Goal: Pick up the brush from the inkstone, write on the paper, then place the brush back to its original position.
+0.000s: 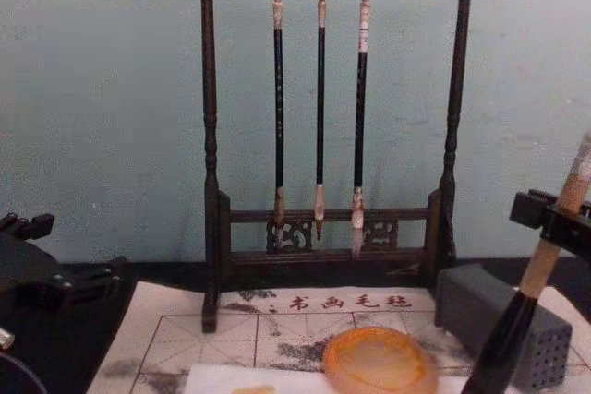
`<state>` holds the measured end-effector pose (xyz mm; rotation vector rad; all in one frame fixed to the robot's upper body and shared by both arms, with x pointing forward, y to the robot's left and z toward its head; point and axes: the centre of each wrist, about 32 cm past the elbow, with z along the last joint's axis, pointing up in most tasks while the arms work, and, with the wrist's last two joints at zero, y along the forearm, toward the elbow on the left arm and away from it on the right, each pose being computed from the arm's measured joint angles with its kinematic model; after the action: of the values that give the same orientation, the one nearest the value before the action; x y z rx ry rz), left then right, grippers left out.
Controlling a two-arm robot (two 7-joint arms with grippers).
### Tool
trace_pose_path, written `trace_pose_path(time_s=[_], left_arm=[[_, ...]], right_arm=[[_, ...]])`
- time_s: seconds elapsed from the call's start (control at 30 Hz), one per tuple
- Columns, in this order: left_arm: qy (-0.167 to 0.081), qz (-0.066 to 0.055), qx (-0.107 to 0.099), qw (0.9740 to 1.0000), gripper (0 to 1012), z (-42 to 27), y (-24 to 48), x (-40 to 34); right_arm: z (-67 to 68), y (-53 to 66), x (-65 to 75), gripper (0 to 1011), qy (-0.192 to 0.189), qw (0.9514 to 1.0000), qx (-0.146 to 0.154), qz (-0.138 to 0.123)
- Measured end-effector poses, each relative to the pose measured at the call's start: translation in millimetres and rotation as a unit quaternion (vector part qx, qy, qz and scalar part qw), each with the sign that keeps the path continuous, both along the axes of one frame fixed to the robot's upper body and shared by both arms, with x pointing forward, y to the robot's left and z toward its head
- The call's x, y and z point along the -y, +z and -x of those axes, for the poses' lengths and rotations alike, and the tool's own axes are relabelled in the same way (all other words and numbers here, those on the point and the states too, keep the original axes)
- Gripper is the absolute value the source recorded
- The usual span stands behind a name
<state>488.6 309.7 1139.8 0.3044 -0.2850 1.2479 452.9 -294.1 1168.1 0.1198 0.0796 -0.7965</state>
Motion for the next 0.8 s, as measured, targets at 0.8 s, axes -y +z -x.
trace_pose_path(time_s=[0.8], left_arm=[[0.000, 0.000, 0.000, 1.0000, 1001, 0.0, 0.0, 0.0]], right_arm=[[14.7, 3.9, 6.1, 195, 0.028, 0.9995, 0.010, 0.013]])
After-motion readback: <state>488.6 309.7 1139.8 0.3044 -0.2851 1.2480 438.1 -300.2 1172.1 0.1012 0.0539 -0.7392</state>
